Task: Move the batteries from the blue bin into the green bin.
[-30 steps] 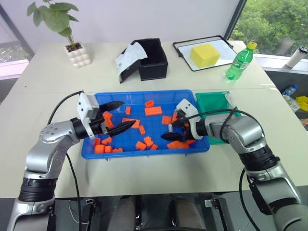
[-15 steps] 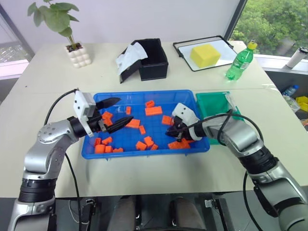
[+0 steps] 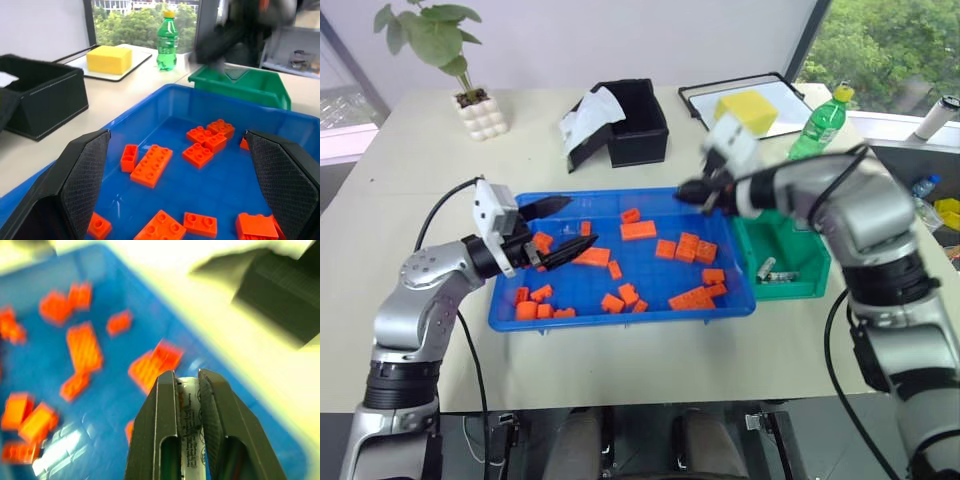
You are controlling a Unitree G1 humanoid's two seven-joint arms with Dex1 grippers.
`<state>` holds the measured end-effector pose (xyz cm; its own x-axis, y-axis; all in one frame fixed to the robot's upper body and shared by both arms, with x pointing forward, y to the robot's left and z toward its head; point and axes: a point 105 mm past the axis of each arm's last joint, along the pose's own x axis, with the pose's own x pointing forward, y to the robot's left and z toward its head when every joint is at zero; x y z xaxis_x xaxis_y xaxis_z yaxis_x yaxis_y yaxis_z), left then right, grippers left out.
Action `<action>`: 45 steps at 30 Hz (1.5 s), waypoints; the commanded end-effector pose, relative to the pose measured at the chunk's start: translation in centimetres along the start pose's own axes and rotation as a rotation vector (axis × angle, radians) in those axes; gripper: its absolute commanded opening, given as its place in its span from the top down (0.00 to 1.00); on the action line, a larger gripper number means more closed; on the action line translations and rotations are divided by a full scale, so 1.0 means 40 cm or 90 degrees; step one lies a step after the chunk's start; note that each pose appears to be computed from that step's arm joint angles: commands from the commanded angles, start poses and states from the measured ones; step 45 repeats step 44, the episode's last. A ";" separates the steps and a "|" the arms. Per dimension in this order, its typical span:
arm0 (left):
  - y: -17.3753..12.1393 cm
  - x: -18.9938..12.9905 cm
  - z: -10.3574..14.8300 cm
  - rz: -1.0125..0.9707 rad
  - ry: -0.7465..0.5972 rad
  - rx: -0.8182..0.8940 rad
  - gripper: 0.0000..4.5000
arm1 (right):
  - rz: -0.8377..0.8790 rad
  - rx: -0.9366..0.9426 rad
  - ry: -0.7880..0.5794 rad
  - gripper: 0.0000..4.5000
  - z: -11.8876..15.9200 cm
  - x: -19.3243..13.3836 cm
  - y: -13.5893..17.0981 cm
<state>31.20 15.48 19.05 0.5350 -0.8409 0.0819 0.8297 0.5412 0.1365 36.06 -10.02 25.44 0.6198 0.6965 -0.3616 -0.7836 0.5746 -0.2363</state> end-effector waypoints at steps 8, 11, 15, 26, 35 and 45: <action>-0.022 0.034 0.035 -0.108 -0.003 0.028 0.00 | -0.111 -0.009 0.091 0.99 -0.090 -0.156 -0.108; -0.021 0.039 0.038 -0.134 0.006 0.035 0.00 | -0.131 -0.001 0.113 0.99 -0.120 -0.185 -0.120; -0.008 0.056 0.038 -0.151 0.011 0.046 0.00 | -0.137 0.034 0.147 0.99 -0.180 -0.213 -0.113; 0.016 0.080 0.038 -0.136 -0.006 0.054 0.00 | -0.167 0.043 0.150 0.01 -0.256 -0.185 -0.117; 0.123 0.008 0.147 0.051 -0.093 0.099 0.00 | -0.346 0.028 -0.127 0.01 -0.065 -0.215 -0.272; 0.212 -0.200 0.207 0.274 -0.094 0.122 0.00 | -0.503 0.044 -0.209 0.01 -0.120 -0.302 -0.375</action>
